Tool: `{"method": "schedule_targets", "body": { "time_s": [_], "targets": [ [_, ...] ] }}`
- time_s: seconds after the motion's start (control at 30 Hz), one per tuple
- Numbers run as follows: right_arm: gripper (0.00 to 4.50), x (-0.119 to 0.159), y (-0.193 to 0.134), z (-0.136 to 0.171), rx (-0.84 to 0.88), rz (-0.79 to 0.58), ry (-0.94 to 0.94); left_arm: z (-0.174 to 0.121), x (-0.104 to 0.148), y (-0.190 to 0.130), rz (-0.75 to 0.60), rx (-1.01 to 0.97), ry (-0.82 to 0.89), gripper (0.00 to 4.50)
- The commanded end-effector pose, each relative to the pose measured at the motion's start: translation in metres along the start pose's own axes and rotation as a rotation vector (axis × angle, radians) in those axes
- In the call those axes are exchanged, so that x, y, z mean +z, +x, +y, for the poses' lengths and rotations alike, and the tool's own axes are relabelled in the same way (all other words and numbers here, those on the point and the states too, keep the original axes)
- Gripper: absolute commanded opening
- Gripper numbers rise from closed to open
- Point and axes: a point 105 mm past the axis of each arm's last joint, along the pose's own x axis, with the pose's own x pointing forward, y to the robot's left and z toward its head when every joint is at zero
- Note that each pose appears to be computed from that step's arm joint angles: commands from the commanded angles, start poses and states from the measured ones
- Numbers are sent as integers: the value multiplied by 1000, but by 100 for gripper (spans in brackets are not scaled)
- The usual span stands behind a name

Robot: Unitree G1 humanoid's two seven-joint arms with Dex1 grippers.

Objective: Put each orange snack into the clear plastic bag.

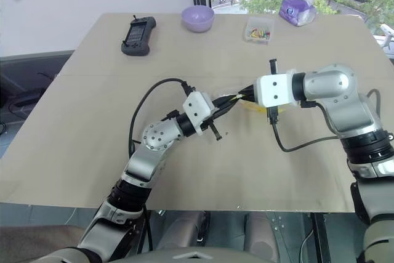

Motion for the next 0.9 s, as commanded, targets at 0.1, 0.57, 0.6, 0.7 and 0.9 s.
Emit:
{"method": "schedule_targets", "body": {
  "time_s": [0.1,0.57,0.6,0.7,0.9],
  "targets": [
    [133,12,-11,-14,-39,-19,-69,-3,7,1,-29,-7,4,0],
    [133,21,-10,-12,-16,-66,-51,-3,7,2,-29,-8,6,0],
    [133,21,-9,-13,-19,-67,-52,-3,7,2,-29,-9,6,0],
    [133,19,-7,-14,-29,-60,-60,-4,8,2,-31,-10,6,0],
    [133,18,-6,-18,-52,-57,-74,-5,8,2,-30,-12,5,0]
  ]
}}
